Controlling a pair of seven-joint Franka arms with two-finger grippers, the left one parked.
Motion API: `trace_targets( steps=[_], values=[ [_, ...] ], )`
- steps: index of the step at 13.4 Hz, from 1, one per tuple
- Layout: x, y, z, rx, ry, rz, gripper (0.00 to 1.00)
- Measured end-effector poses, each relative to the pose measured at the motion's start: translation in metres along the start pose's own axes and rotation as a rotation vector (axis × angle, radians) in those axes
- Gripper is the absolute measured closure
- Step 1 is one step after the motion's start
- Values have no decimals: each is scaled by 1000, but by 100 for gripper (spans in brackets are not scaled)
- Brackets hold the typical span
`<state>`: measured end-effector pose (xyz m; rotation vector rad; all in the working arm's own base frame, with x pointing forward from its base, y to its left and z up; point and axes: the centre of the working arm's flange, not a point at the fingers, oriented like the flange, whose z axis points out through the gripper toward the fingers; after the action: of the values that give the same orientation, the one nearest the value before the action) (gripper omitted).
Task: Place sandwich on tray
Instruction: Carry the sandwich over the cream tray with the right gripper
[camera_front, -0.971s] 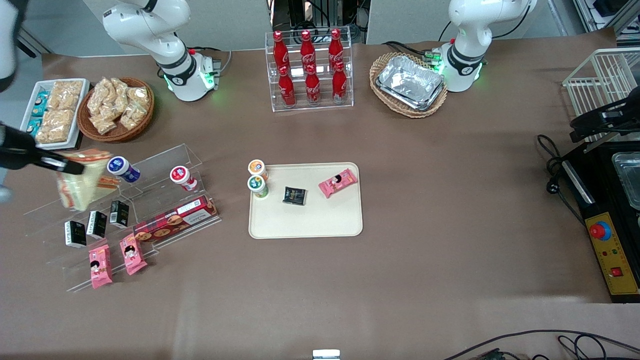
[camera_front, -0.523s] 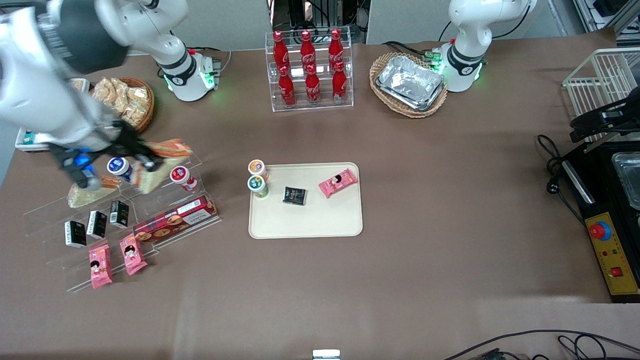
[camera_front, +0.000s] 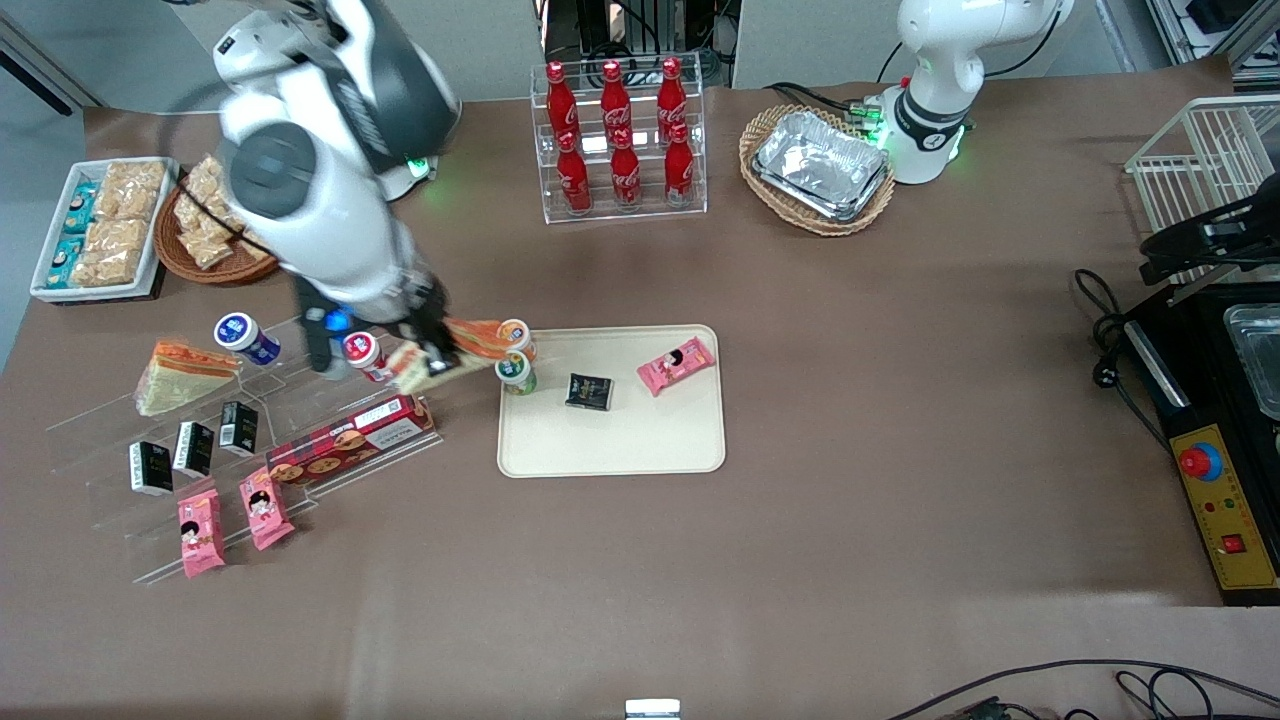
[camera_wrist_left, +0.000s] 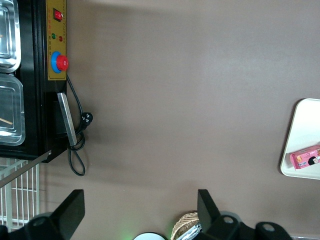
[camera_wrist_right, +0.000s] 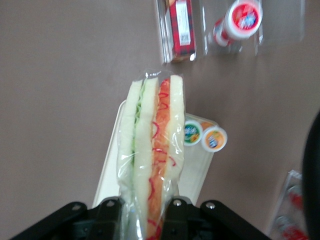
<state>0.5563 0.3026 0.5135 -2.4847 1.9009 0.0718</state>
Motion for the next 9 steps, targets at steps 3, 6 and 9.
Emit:
trace_targets(
  steps=[3,6,9],
  values=[
    [-49,-14,54,14,14,92,80],
    [-80,-21,91,48,48,125,80],
    [-102,-32,131,106,50,159,80]
  ],
)
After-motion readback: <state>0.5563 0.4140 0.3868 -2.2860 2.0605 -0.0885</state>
